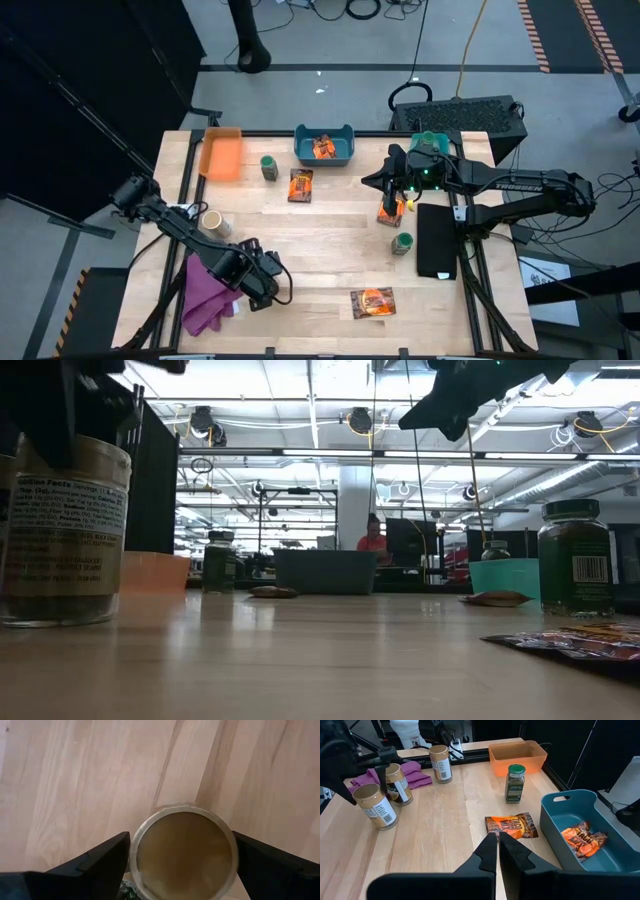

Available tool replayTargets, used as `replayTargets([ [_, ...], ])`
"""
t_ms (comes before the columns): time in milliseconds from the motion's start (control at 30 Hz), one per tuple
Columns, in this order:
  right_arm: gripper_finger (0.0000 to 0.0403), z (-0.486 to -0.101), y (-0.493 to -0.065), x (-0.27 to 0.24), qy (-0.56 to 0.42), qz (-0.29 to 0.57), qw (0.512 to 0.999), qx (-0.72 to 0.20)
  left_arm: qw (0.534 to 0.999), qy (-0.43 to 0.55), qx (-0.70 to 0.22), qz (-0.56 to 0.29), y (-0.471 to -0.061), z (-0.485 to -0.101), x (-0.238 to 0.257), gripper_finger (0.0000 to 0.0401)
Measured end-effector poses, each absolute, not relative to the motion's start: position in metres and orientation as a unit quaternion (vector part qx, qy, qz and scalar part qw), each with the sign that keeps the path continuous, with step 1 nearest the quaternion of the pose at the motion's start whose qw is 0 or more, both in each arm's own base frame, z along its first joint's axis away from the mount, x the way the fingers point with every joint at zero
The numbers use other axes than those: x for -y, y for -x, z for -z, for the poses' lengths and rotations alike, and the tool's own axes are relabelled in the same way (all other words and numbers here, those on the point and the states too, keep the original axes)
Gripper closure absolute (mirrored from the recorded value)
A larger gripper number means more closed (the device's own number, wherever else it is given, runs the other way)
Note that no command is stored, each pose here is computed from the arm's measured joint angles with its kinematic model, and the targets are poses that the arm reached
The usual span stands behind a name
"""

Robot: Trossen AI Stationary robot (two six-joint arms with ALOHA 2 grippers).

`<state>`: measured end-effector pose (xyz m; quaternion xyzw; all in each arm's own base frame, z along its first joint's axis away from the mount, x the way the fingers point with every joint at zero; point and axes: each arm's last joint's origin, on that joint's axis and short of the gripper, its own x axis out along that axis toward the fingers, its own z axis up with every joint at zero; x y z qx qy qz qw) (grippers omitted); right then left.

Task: Sort spices by type
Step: Put the bottom right gold seasoning bottle into the orange bin

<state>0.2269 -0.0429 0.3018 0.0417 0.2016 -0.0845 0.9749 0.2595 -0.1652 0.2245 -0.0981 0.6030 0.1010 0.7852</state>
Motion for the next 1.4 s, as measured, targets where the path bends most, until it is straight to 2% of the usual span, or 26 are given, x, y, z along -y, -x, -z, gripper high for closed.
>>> replayTargets([
  [333, 0.0403, -0.302, -0.227, 0.043, -0.042, 0.084, 0.975, -0.202, 0.786, 0.096, -0.604, -0.087, -0.265, -0.217, 0.170, 0.0069],
  [567, 0.0403, -0.302, -0.227, 0.043, -0.042, 0.085, 0.975, -0.201, 0.786, 0.095, -0.606, -0.084, -0.265, -0.217, 0.170, 0.0123],
  [800, 0.0403, -0.302, -0.227, 0.043, -0.042, 0.085, 0.975, -0.201, 0.783, 0.096, -0.609, -0.082, -0.265, -0.218, 0.170, 0.0123],
  [1000, 0.0403, -0.302, -0.227, 0.043, -0.042, 0.084, 0.975, -0.201, 0.774, 0.076, -0.624, -0.076, -0.269, -0.251, 0.167, 0.0123],
  [1200, 0.0403, -0.302, -0.227, 0.043, -0.041, 0.084, 0.975, -0.201, 0.796, 0.062, -0.592, -0.111, -0.273, -0.297, 0.139, 0.0123],
  [1400, 0.0403, -0.302, -0.227, 0.043, -0.041, 0.084, 0.975, -0.203, 0.808, 0.067, -0.573, -0.122, -0.273, -0.316, 0.109, 0.0123],
])
